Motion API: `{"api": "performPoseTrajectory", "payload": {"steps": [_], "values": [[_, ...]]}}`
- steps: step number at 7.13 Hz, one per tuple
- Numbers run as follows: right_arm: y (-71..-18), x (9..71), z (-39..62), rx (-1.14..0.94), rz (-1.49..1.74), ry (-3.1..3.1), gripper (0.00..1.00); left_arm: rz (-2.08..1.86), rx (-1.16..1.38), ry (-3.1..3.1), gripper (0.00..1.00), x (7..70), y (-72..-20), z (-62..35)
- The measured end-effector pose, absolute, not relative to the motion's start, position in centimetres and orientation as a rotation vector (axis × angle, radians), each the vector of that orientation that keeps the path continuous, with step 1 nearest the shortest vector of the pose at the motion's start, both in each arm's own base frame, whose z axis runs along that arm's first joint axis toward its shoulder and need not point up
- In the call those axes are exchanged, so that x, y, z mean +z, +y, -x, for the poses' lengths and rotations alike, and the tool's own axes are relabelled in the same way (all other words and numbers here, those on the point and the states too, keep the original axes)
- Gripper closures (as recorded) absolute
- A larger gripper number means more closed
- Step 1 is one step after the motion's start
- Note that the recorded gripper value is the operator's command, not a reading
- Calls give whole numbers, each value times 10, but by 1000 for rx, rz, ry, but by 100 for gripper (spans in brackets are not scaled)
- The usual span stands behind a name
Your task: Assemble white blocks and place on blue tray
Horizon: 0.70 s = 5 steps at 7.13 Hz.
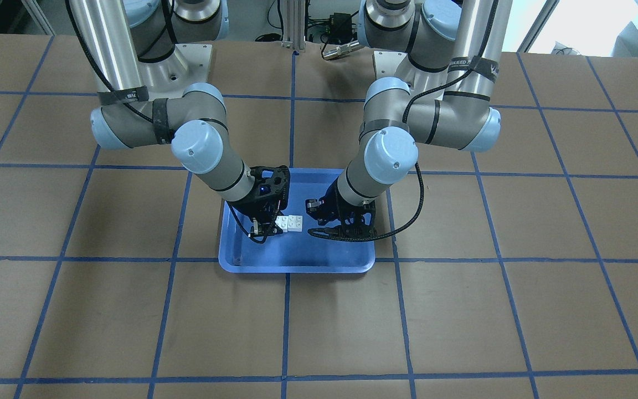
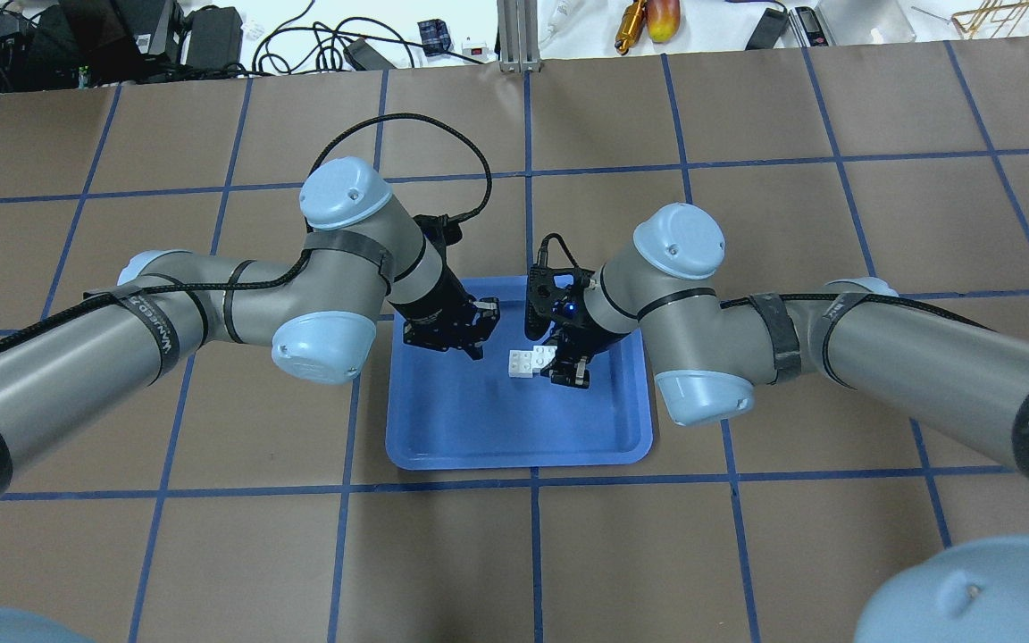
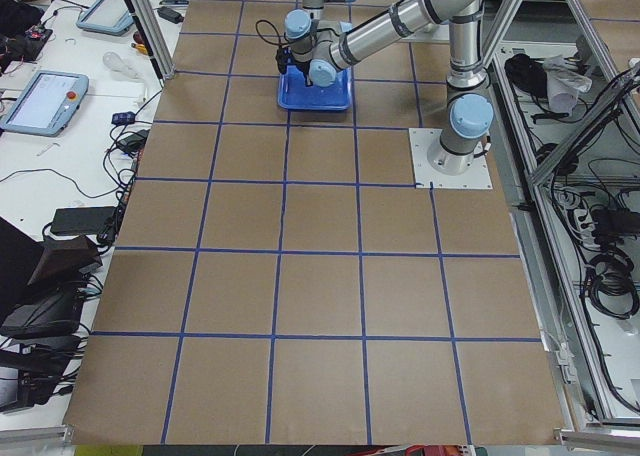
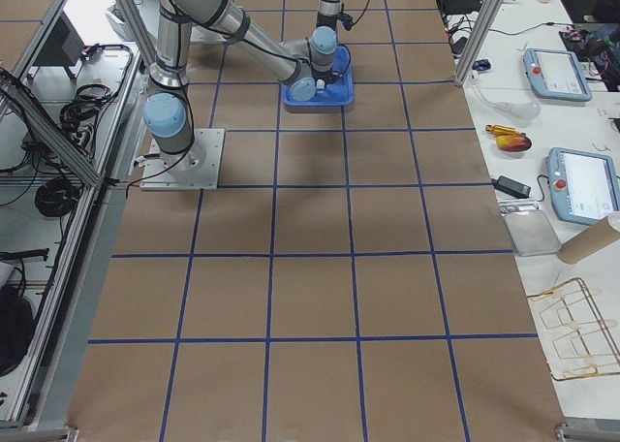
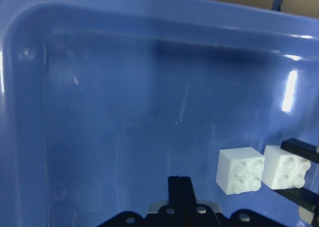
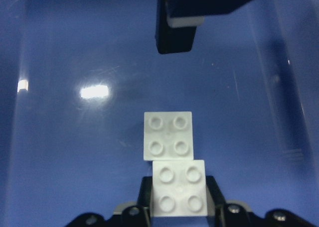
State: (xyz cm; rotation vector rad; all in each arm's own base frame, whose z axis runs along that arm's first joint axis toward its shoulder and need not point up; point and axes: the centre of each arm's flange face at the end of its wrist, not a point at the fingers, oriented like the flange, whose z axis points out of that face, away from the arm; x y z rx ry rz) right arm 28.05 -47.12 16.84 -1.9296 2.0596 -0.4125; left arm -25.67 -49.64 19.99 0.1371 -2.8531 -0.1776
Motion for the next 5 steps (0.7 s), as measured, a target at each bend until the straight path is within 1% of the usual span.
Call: {"api": "performPoseTrajectory", "payload": {"steps": [4, 5], "values": [[-470, 169, -285, -426, 1925, 2068, 100, -125, -186, -2856, 98, 198, -493, 263], [-470, 169, -285, -428, 1926, 2068, 25, -125, -186, -2856, 98, 198, -492, 263]]}}
